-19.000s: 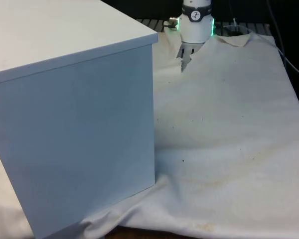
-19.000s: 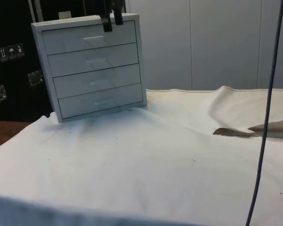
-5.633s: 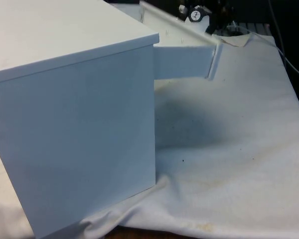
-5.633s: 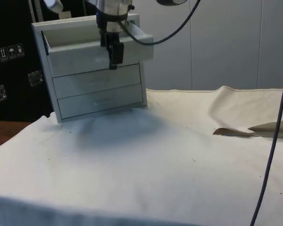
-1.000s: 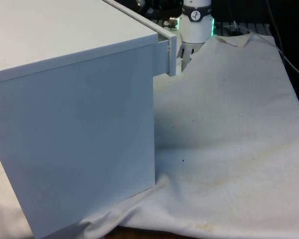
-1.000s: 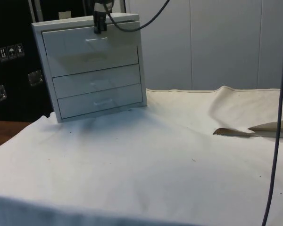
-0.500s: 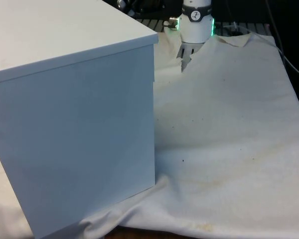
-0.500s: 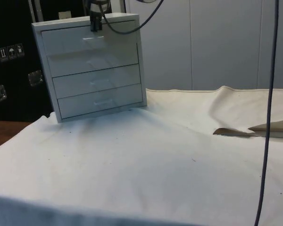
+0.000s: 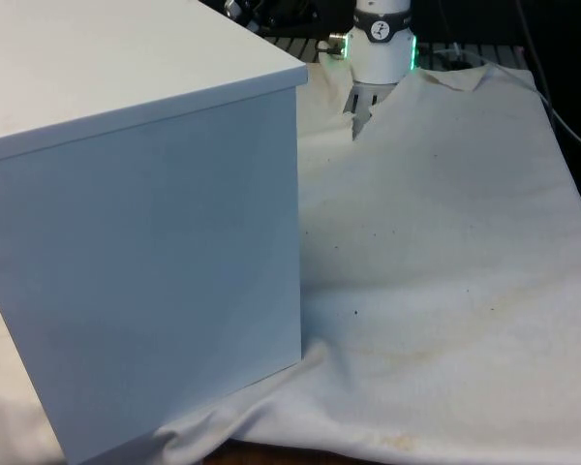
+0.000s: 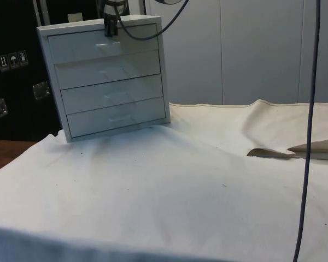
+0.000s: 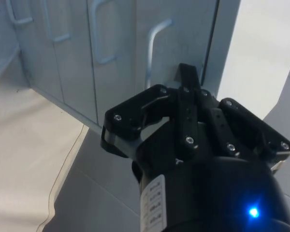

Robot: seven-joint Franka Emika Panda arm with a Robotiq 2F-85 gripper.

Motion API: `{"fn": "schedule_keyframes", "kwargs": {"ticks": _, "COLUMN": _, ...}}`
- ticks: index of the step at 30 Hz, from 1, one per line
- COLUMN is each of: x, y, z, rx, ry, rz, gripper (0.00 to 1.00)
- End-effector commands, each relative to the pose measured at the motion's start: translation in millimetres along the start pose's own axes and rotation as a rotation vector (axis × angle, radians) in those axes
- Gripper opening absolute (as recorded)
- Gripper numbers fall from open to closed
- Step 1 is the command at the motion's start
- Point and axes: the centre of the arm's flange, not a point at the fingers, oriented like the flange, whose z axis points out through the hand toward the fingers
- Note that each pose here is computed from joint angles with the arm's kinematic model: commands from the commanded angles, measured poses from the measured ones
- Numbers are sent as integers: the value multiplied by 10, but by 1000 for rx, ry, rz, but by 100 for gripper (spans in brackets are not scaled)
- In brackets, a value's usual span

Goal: Open the drawer, then close it.

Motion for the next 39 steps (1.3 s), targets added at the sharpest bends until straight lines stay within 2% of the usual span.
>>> {"fn": "schedule_keyframes", "kwargs": {"ticks": 1, "x": -1, "y": 3, "z": 8, "rx": 1, "ry": 1, "rz": 0, "gripper": 0}}
{"fn": "schedule_keyframes", "kwargs": {"ticks": 7, "x": 17, "y": -29, "z": -21, "rx": 2, "ry": 0, "rz": 3, "gripper": 0}}
{"fn": "schedule_keyframes", "kwargs": {"ticks": 13, "x": -16, "y": -57, "z": -225, "rx": 9, "ry": -5, "rz": 11, "gripper": 0}}
{"fn": "schedule_keyframes", "kwargs": {"ticks": 15, "x": 12, "y": -69, "z": -219, "rx": 19, "ry": -9, "rz": 10, "gripper": 0}}
{"fn": "schedule_keyframes", "kwargs": {"ticks": 16, "x": -28, "y": -72, "z": -296, "rx": 14, "ry": -7, "rz": 13, "gripper": 0}}
{"fn": "schedule_keyframes", "kwargs": {"ticks": 23, "x": -69, "y": -117, "z": -461, "rx": 26, "ry": -9, "rz": 17, "gripper": 0}}
{"fn": "schedule_keyframes", "kwargs": {"ticks": 24, "x": -41, "y": -117, "z": -412, "rx": 34, "ry": -13, "rz": 16, "gripper": 0}}
{"fn": "schedule_keyframes", "kwargs": {"ticks": 25, "x": -76, "y": -128, "z": -487, "rx": 27, "ry": -10, "rz": 17, "gripper": 0}}
{"fn": "schedule_keyframes", "kwargs": {"ticks": 30, "x": -119, "y": -176, "z": -627, "rx": 36, "ry": -9, "rz": 22, "gripper": 0}}
{"fn": "schedule_keyframes", "kwargs": {"ticks": 31, "x": -131, "y": -198, "z": -677, "rx": 40, "ry": -10, "rz": 23, "gripper": 0}}
{"fn": "schedule_keyframes", "kwargs": {"ticks": 32, "x": -108, "y": -201, "z": -637, "rx": 52, "ry": -13, "rz": 22, "gripper": 0}}
{"fn": "schedule_keyframes", "kwargs": {"ticks": 33, "x": -135, "y": -209, "z": -705, "rx": 43, "ry": -9, "rz": 24, "gripper": 0}}
{"fn": "schedule_keyframes", "kwargs": {"ticks": 39, "x": -174, "y": -273, "z": -846, "rx": 54, "ry": -12, "rz": 29, "gripper": 0}}
